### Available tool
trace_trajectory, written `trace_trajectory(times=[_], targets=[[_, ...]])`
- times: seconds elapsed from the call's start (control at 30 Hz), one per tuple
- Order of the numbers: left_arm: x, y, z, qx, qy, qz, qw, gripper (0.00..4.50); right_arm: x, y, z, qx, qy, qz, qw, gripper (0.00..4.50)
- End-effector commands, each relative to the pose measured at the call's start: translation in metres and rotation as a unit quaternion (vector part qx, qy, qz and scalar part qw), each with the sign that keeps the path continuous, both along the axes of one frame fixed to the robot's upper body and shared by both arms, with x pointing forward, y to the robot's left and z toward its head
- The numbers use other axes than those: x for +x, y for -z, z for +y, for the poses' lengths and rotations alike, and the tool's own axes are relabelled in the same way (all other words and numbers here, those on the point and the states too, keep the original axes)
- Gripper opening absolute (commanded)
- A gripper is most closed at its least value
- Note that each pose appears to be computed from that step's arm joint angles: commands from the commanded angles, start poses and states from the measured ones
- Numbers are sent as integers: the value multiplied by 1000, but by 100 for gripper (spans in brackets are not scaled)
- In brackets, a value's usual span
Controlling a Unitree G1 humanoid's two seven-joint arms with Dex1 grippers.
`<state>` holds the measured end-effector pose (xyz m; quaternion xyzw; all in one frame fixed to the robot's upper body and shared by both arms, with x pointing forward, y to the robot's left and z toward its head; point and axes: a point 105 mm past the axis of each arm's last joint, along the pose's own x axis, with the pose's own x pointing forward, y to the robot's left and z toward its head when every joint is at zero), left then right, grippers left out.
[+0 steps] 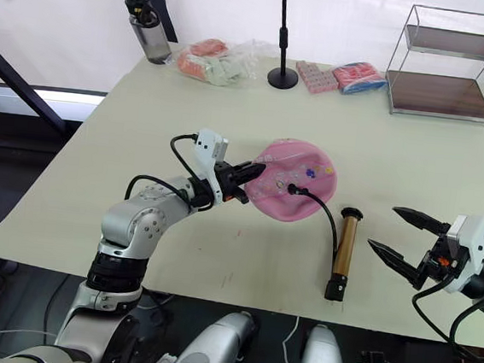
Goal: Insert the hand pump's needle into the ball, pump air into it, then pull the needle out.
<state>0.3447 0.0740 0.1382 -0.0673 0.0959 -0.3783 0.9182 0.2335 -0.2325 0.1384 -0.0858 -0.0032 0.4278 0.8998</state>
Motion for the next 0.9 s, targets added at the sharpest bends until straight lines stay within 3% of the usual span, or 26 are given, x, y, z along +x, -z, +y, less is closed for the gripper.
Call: trace_trajectory(times=[0.03, 0.3, 0.9], targets=[[-5, -3, -15, 13, 30, -14, 999, 0, -5, -5, -1, -5, -6, -17, 1000, 447], [9, -3, -19, 57, 72, -57, 994, 0, -10, -5, 6, 1, -18, -17, 1000, 447], [52, -4, -31, 127, 189, -153, 962, 0, -14, -6, 8, 0, -14, -27, 1000, 447]])
